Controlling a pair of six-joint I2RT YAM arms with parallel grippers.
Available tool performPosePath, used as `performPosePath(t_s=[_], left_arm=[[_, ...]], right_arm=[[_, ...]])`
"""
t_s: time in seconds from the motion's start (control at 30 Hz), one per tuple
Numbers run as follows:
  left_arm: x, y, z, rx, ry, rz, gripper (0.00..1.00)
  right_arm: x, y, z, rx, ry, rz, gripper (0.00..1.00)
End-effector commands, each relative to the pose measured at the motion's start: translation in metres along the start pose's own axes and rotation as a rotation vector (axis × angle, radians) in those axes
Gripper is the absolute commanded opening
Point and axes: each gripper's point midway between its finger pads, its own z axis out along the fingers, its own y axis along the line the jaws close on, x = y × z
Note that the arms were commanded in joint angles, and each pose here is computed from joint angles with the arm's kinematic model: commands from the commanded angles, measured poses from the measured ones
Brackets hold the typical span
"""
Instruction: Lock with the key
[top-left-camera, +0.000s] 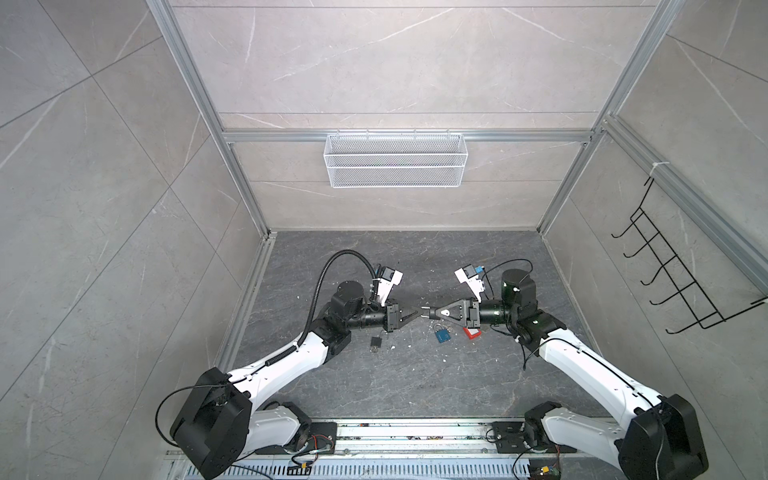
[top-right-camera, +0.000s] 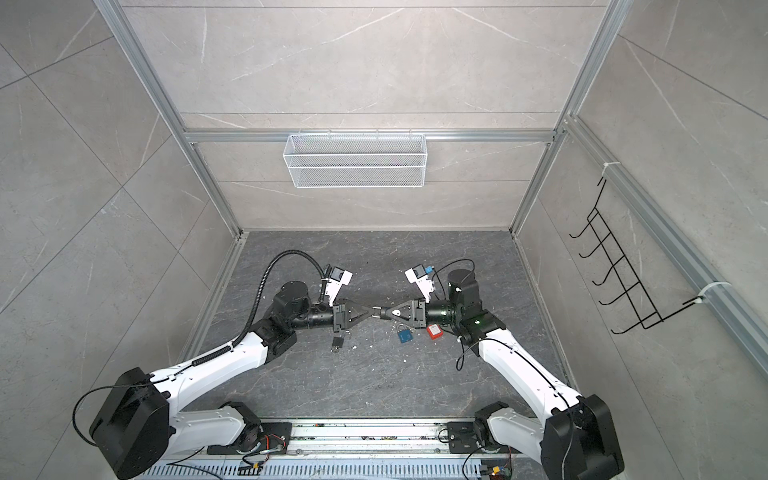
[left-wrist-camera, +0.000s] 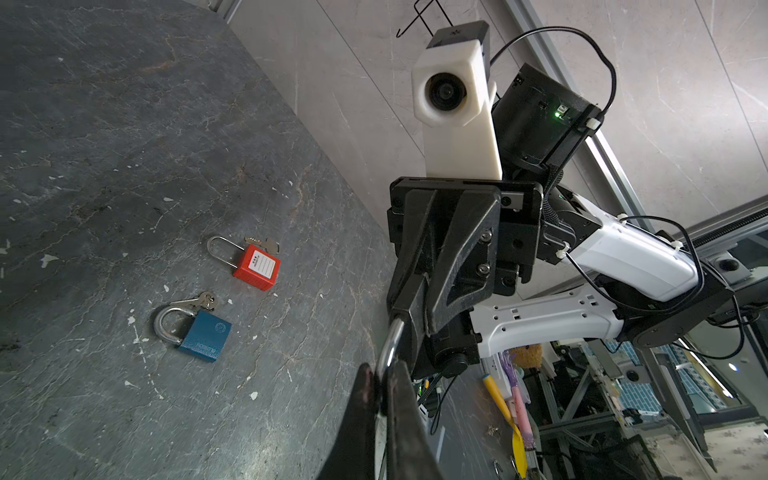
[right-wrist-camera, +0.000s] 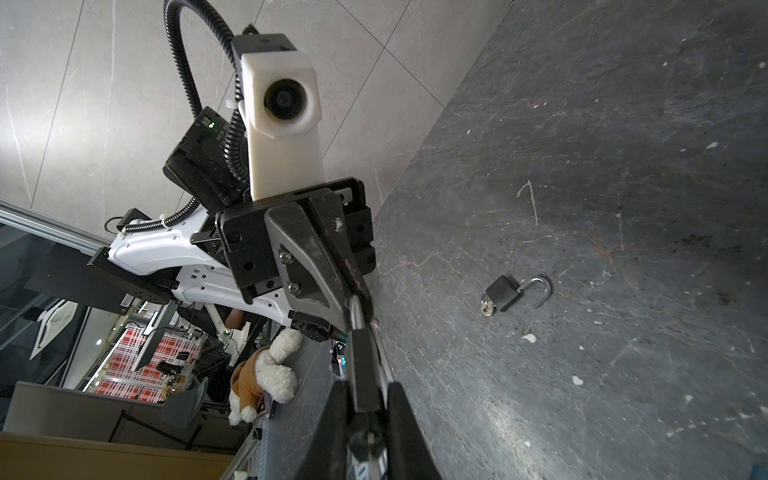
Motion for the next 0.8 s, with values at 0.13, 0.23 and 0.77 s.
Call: performPosePath(t_s=[0.13, 0.23, 0.77], left_arm=[[0.0, -0.097, 0.01, 0.332, 0.069, 0.227, 0.0], [0.0, -0.098, 0.011, 0.335, 0.071, 0.228, 0.0], [-0.005, -0.074, 0.023, 0.221, 0.068, 0.193, 0.0]], right_arm=[[0.0, -0.012, 0.023, 0.035, -0.007, 0.009, 0.0], [0.002, -0.011, 0.028, 0.029, 0.001, 0.007, 0.0], [0.011, -0.026, 0.036, 0.057, 0.025, 0.034, 0.0]])
